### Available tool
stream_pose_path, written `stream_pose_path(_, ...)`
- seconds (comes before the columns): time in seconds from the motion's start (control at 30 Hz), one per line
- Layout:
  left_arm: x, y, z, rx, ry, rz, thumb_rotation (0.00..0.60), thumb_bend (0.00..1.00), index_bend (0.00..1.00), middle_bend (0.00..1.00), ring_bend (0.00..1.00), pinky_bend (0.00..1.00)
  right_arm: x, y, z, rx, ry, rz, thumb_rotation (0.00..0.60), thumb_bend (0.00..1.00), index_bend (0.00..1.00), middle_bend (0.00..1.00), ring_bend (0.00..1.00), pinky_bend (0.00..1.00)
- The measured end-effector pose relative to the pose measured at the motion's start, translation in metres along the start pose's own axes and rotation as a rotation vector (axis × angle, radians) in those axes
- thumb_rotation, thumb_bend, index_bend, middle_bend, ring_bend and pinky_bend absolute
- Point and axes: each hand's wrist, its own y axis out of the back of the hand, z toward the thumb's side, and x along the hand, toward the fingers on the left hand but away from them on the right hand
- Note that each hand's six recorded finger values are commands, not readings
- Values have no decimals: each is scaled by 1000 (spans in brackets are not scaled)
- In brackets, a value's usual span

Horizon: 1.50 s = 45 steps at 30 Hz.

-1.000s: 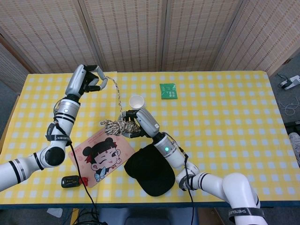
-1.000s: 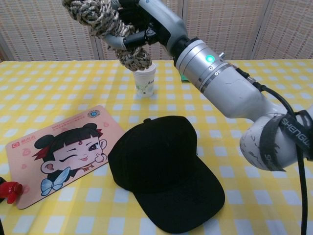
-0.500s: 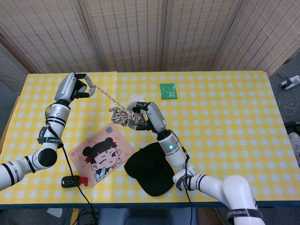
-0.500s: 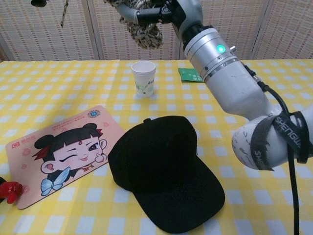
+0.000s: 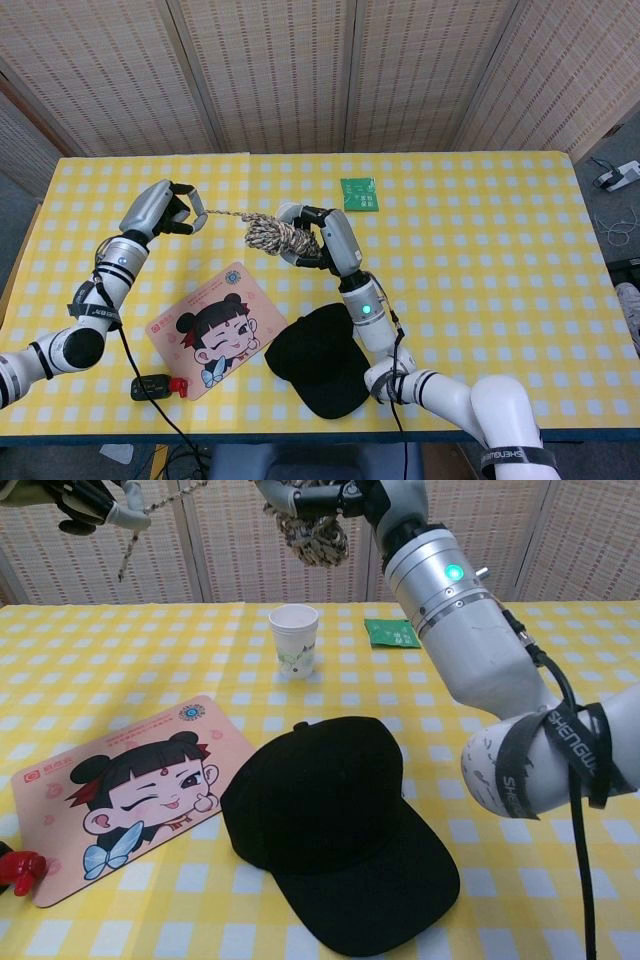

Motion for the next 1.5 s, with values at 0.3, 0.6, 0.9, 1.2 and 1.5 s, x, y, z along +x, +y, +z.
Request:
stream_pose_path(0.3,-13,-7,-14,92,10,-134,600,408,266,561,460,611,-3,13,-1,62,0,-8,600,594,916,716,604,657)
stream_pose_path(0.6,-18,10,-38,214,38,-43,600,401,229,347,219,349,5,41,-7,164,-6,3,600,605,916,716,604,657)
stream_pose_path(0.9,-33,28,-69,323,79,74,600,393,235,327,219,345,23,79,-10,250,-19,20,600,619,916,716,604,657)
stream_pose_path(1.2,-61,42,-107,425,125,206,600,380,255,327,219,325,52,113,-14,368,-49,87,600,626,916,716,604,656)
stream_pose_path(1.5,-84,48,-134,548,144,291,600,377,268,327,219,312,75,131,-16,438,-63,120,600,646,916,716,604,656)
